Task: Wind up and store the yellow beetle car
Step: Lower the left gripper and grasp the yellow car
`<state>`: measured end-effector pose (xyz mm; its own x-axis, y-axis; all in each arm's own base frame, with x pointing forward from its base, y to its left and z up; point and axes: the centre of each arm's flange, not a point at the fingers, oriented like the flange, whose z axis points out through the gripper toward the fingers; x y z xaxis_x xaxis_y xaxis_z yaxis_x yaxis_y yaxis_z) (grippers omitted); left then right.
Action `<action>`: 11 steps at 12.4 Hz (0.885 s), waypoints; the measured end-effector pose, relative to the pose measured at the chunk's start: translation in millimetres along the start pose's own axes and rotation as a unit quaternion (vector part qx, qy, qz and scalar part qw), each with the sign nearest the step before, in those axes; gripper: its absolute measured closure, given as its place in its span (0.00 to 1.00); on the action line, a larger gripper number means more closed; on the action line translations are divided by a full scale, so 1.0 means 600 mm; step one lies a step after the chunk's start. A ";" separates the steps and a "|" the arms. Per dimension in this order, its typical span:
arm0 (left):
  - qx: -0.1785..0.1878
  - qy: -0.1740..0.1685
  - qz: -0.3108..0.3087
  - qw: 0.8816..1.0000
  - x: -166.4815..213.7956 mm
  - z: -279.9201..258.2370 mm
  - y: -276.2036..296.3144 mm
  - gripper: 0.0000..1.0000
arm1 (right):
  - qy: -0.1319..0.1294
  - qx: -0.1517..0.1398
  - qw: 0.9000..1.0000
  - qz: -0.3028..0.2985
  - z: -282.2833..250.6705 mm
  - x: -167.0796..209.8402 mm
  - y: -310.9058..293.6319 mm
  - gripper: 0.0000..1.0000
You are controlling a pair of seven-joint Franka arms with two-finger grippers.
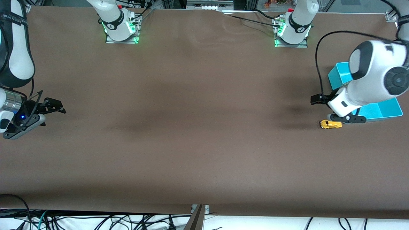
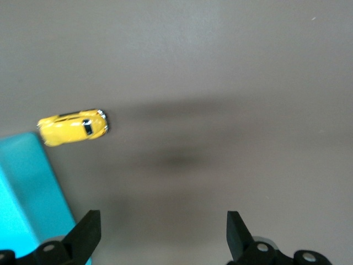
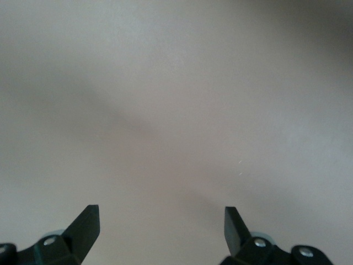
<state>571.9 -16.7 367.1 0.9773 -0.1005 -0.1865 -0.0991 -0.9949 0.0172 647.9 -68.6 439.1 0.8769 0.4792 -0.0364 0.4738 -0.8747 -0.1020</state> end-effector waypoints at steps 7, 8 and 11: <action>0.037 0.030 0.288 0.956 -0.050 0.136 -0.084 0.00 | -0.021 0.004 0.986 0.163 -0.071 0.022 -0.093 0.00; 0.052 0.024 0.335 0.940 -0.050 0.157 -0.096 0.00 | -0.022 0.004 0.986 0.168 -0.085 0.017 -0.100 0.00; 0.077 0.027 0.432 0.898 -0.043 0.212 -0.142 0.00 | -0.032 -0.005 0.988 0.152 -0.119 0.019 -0.132 0.00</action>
<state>531.5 71.2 245.4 0.5302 -0.8391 -0.1215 -0.8456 -0.5337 -0.0042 626.1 0.7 517.6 0.9721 0.1978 -0.1262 0.1905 -0.9794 -0.0678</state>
